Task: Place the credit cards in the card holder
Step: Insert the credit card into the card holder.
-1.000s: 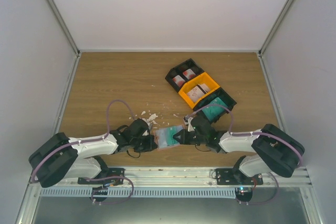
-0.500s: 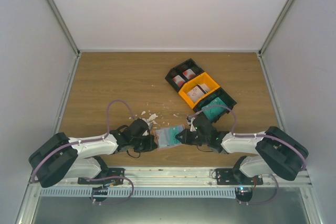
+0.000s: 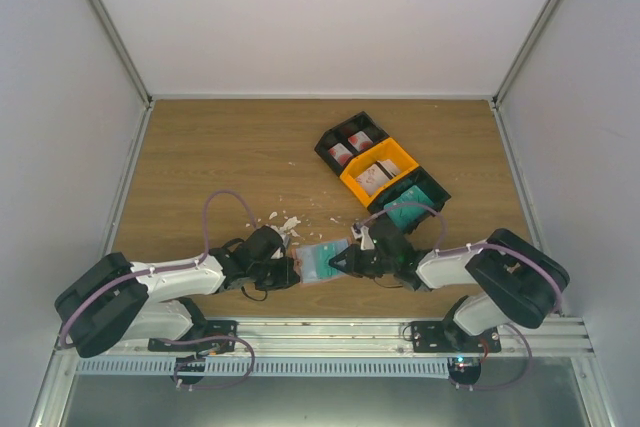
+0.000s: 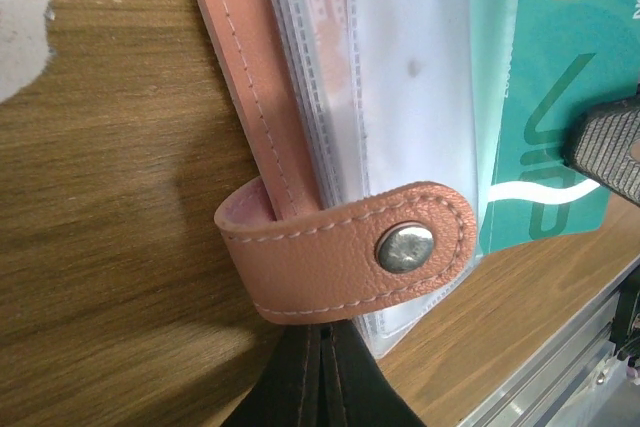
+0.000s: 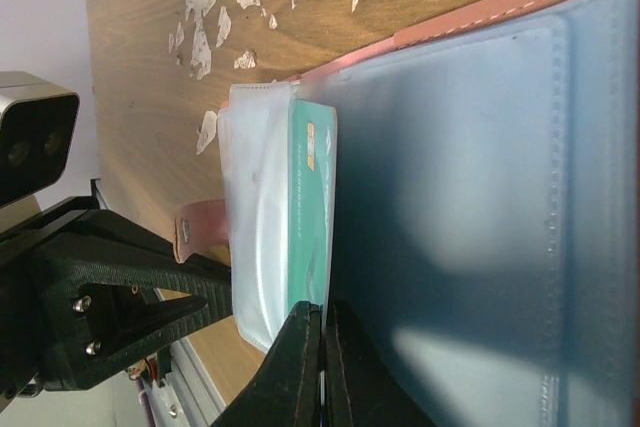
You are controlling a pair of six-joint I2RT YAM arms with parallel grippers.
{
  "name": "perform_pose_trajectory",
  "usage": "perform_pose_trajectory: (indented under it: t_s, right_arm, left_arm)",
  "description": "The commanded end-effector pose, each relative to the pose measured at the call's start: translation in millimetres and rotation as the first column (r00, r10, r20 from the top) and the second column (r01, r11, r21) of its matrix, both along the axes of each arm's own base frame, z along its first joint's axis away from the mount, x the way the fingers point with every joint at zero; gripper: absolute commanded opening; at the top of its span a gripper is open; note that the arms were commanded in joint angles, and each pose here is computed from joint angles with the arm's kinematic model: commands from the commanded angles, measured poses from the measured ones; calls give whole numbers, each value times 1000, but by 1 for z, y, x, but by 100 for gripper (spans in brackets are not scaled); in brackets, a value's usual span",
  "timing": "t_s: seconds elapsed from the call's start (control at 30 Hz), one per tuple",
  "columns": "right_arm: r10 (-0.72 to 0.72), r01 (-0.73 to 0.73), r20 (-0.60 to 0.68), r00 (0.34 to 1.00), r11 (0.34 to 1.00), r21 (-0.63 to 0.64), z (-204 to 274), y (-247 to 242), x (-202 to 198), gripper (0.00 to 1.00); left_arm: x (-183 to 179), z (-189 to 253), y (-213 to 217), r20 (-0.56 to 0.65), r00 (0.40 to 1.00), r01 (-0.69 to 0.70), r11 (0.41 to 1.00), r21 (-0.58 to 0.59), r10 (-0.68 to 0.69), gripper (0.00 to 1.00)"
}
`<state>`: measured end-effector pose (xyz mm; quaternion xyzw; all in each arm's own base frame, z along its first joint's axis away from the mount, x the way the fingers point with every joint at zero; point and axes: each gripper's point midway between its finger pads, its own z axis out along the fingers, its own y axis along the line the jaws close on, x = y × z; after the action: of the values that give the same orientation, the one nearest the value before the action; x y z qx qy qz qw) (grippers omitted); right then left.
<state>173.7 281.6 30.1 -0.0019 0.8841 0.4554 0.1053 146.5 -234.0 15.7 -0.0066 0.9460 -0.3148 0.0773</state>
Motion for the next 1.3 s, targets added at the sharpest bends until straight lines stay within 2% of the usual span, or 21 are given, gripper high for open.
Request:
perform_pose_trajectory:
  t_s: [0.0,0.17,0.4,0.63,0.83,1.27]
  right_arm:
    - [19,-32,-138,990,995,-91,-30,-16,-24,1]
    - [-21,7,-113,993,992,-123,-32,-25,-22,1]
    - [60,-71,-102,993,992,-104,-33,-6,-15,3]
    - [120,-132,-91,989,983,-130,-36,-7,-20,5]
    - [246,-254,-73,967,956,-144,-34,1,-21,6]
    - [285,-295,-84,955,943,-155,-41,22,-27,8]
  left_arm:
    - [-7,-20,17,-34,999,-18,995,99,21,0]
    - [-7,-19,16,-32,999,-16,996,93,19,0]
    - [-7,-20,16,-32,999,-12,995,95,15,0]
    - [-6,-19,16,-27,1000,-11,995,97,14,0]
    - [-5,-19,16,-22,1000,-11,995,98,13,0]
    - [-4,-17,12,-14,1000,3,997,82,-2,1]
